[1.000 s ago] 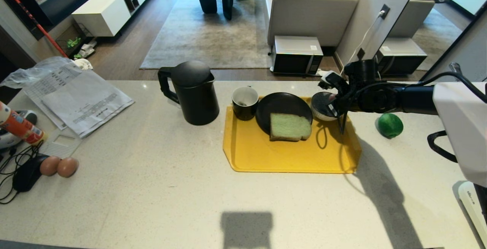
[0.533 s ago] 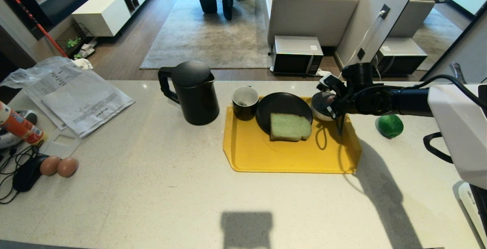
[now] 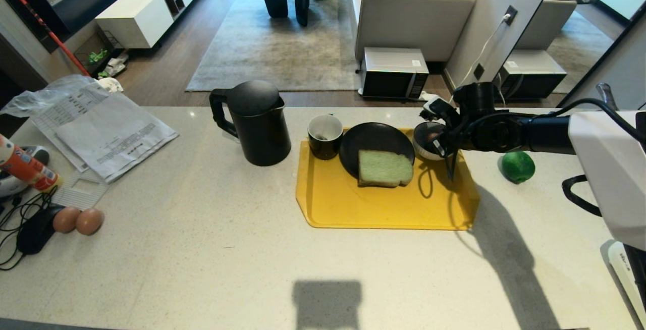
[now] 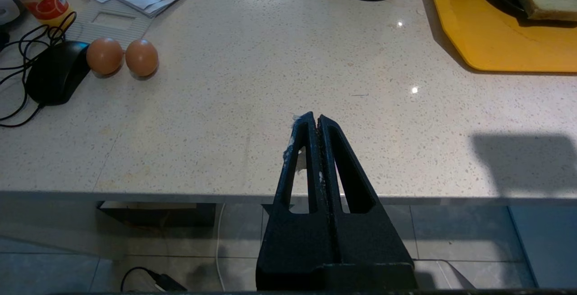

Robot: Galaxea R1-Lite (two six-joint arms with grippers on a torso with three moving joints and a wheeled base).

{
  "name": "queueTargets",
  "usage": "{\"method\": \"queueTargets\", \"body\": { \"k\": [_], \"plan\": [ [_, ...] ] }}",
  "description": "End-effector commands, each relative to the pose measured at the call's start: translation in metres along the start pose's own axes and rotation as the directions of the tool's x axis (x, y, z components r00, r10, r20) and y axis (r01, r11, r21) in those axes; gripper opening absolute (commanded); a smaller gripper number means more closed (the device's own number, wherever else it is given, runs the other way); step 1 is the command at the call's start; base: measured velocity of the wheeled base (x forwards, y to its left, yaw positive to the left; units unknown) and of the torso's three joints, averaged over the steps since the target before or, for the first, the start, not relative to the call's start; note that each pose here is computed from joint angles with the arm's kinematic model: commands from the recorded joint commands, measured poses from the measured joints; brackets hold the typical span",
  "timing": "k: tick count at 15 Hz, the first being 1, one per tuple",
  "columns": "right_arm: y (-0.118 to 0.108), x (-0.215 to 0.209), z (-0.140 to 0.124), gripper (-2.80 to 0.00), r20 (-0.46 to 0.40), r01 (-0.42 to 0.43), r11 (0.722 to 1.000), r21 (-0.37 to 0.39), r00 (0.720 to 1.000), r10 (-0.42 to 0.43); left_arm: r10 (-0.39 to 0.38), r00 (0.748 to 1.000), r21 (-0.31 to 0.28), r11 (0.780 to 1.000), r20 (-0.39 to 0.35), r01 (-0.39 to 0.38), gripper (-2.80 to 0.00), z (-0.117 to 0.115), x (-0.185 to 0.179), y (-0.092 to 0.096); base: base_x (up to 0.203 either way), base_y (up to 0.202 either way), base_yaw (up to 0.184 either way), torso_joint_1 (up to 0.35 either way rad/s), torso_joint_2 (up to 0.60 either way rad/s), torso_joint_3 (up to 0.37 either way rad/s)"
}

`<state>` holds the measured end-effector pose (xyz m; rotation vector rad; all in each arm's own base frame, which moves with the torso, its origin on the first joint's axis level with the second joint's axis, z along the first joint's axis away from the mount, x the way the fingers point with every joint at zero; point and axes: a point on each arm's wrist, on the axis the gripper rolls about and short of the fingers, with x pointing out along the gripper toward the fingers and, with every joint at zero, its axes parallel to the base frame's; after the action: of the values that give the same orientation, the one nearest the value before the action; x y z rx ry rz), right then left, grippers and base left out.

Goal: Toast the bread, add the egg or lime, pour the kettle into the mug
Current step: Put the egg in the bowl, then pick up the kettle

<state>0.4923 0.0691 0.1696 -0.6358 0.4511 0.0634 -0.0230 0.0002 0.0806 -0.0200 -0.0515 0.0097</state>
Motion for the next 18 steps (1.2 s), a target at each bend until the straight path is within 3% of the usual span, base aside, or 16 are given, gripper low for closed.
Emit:
{"method": "queueTargets", "body": {
  "k": [1, 8, 12, 13, 18],
  "plan": [
    [-0.004, -0.006, 0.005, 0.0, 0.012, 0.007, 1.0, 0.0, 1.0, -0.007, 0.001, 1.0, 0.0, 1.0, -0.015, -0.001, -2.8, -0.005, 0.001, 0.0, 0.0, 0.0, 0.0, 0.0, 0.0, 0.0],
    [-0.035, -0.053, 0.03, 0.0, 0.095, 0.057, 0.998, 0.038, 0.994, -0.061, 0.001, 1.0, 0.0, 1.0, -0.013, -0.001, -2.8, -0.005, 0.001, 0.0, 0.0, 0.0, 0.0, 0.0, 0.0, 0.0],
    [-0.065, -0.113, 0.047, 0.0, 0.164, 0.092, 0.988, 0.126, 0.98, -0.112, 0.001, 1.0, 0.0, 1.0, -0.013, -0.001, -2.8, -0.005, 0.001, 0.0, 0.0, 0.0, 0.0, 0.0, 0.0, 0.0],
    [-0.073, -0.132, 0.05, -2.8, 0.178, 0.099, 0.984, 0.151, 0.976, -0.126, 0.001, 1.0, 0.0, 1.0, -0.013, -0.001, -2.8, -0.005, 0.001, 0.0, 0.0, 0.0, 0.0, 0.0, 0.0, 0.0],
    [-0.093, -0.223, 0.04, -2.8, 0.207, 0.106, 0.965, 0.241, 0.966, -0.158, 0.001, 1.0, 0.0, 1.0, -0.015, -0.001, -2.8, -0.005, 0.001, 0.0, 0.0, 0.0, 0.0, 0.0, 0.0, 0.0]
  ]
}}
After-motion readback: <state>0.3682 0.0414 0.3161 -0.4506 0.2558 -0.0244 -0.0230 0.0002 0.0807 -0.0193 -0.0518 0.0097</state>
